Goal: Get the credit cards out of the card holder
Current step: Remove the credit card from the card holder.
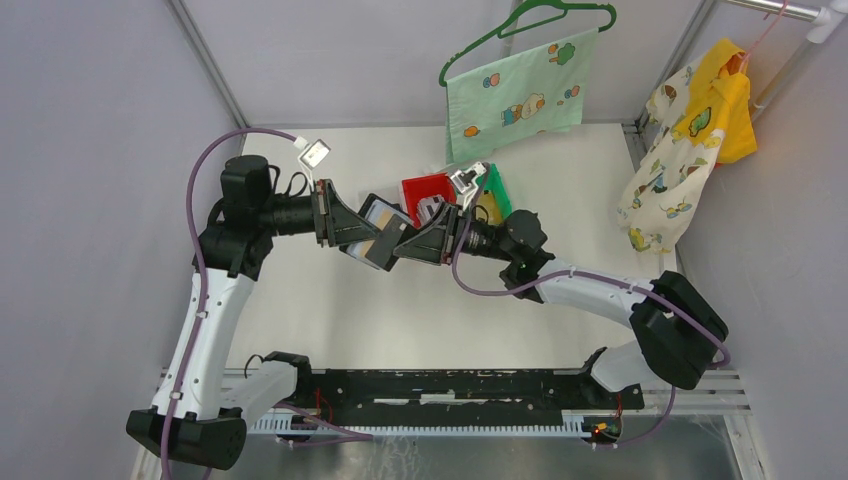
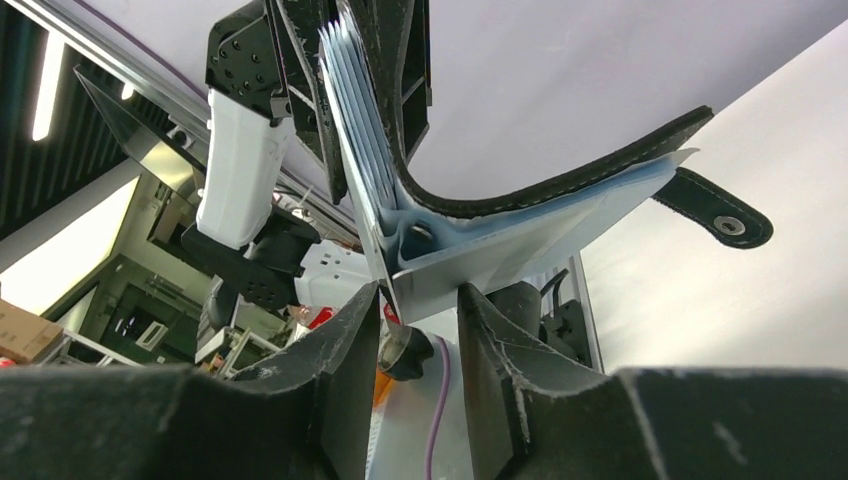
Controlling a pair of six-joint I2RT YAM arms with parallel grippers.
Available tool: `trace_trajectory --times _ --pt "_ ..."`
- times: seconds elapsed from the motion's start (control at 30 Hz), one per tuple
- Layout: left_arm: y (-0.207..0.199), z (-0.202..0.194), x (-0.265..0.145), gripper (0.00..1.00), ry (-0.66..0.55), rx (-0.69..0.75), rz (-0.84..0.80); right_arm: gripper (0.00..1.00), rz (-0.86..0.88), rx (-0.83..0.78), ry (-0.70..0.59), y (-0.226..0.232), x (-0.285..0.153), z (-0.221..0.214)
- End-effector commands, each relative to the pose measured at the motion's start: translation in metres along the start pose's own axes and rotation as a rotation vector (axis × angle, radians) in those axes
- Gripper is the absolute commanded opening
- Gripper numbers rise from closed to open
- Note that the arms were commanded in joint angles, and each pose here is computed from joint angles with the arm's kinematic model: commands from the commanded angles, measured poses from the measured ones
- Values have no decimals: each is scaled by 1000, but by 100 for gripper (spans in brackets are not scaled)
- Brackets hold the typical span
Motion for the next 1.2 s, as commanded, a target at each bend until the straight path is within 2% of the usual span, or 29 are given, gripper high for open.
trace_trajectory --times 0.0,0.27,0.43,0.93,1.17 --pt "-8 1 -3 2 5 82 -11 37 119 -119 -5 36 8 20" --pt "-5 -2 -5 2 19 112 7 11 144 -124 1 38 -3 21" --pt "-3 -2 -6 2 22 136 27 1 154 -112 6 37 -14 14" --pt "-5 6 -7 2 1 170 56 0 52 -75 16 10 -51 1" --pt "-7 12 -9 2 -5 203 73 0 -114 -85 14 -20 -90 2"
Point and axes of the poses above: each gripper's point midway between its finger pads, its own x axis out along the fingers, its own y axis along the line the jaws close on, z = x × y, the point moved 4 cm from there along -x, back along the fingers, and after that the axes turned 3 degrees about -x, right-handed, at the moved point
